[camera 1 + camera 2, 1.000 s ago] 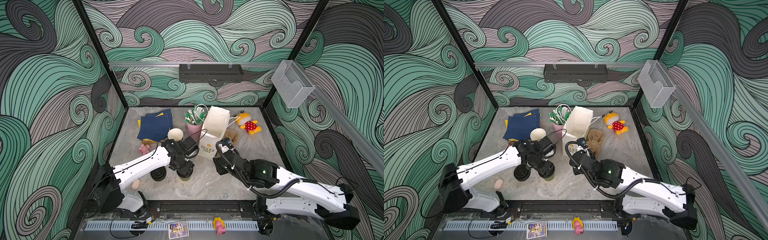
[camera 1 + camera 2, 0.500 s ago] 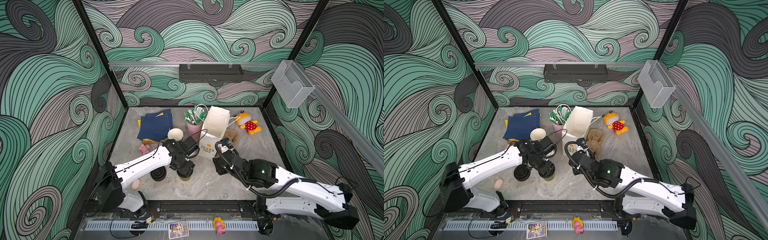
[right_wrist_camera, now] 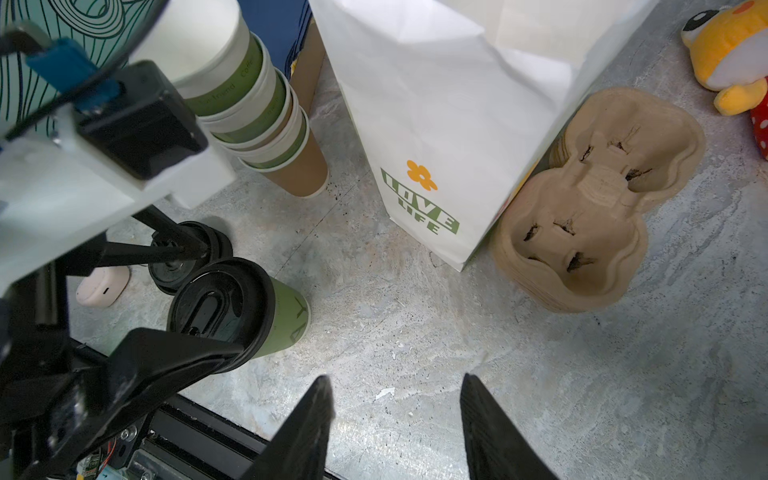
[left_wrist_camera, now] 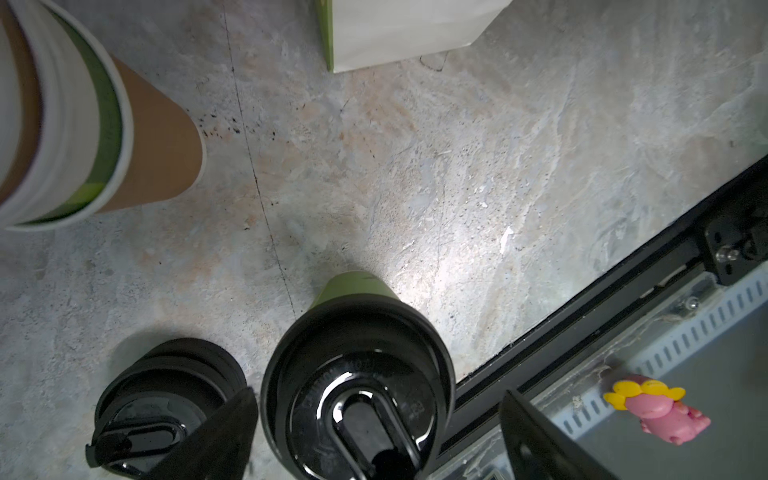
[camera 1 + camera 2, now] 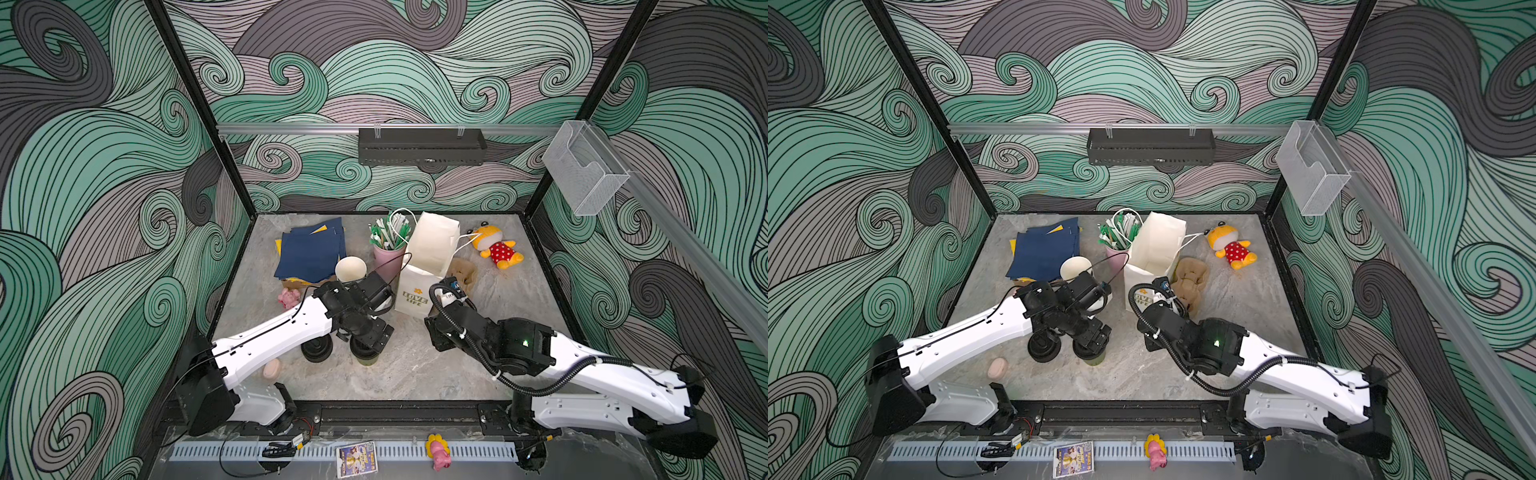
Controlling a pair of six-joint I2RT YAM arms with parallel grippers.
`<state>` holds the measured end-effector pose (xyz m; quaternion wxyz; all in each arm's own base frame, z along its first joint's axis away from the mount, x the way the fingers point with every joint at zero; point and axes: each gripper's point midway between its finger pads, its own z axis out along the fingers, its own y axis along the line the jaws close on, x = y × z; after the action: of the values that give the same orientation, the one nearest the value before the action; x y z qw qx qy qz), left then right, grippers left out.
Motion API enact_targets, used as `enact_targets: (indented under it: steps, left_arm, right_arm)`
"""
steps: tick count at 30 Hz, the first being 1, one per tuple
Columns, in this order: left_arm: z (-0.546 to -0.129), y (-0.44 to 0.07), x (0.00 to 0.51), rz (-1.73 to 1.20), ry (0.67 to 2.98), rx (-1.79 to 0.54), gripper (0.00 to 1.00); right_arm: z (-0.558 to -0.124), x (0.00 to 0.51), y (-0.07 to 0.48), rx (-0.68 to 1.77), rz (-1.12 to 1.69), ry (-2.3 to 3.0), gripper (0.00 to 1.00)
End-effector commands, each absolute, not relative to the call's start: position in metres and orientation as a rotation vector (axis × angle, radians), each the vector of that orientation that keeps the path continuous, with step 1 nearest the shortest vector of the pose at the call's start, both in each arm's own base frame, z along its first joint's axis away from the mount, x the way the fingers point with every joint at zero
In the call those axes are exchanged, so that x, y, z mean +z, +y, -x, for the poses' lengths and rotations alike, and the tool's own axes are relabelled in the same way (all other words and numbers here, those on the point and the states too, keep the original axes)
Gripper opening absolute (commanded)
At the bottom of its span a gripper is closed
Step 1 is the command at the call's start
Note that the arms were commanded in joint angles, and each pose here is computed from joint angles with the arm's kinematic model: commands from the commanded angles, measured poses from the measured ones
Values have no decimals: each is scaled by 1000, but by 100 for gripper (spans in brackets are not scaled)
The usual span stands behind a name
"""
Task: Pack the takeout coffee
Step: 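Lower the black lid onto the green paper cup with the left gripper, then open the left gripper and draw back while the right gripper moves to the lidded cup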
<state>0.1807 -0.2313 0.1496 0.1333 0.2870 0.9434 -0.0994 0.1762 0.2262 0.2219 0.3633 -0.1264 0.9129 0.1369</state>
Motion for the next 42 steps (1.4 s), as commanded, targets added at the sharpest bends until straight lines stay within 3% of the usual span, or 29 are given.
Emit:
enact_targets:
  steps: [1, 8, 16, 19, 26, 31, 34, 37, 42]
  left_arm:
    - [-180, -239, 161, -825, 2700, -353, 95]
    - [-176, -236, 213, -704, 2517, -540, 97]
    - [-177, -167, 227, -46, 2423, -563, 88]
    - [-162, -156, 214, 96, 2490, -617, 79]
    - [-150, -157, 201, 223, 2511, -756, 87]
    - [-142, -138, 194, 256, 2509, -709, 90]
    - [-140, -146, 195, 256, 2510, -799, 84]
    - [-144, -152, 175, 283, 2585, -750, 70]
    - [-150, -152, 172, 319, 2619, -678, 63]
  right_arm:
    - [-177, 223, 223, 353, 281, 2361, 52]
    - [-163, 212, 231, 424, 331, 2431, 52]
    - [-135, 197, 278, 643, 438, 2599, 51]
    - [-133, 197, 297, 700, 429, 2641, 51]
    - [-146, 191, 295, 587, 211, 2711, 53]
    - [-151, 191, 312, 734, 171, 2639, 52]
    - [-142, 182, 316, 740, 198, 2703, 51]
    - [-136, 172, 310, 732, 176, 2744, 44]
    - [-132, 170, 306, 707, 243, 2764, 43]
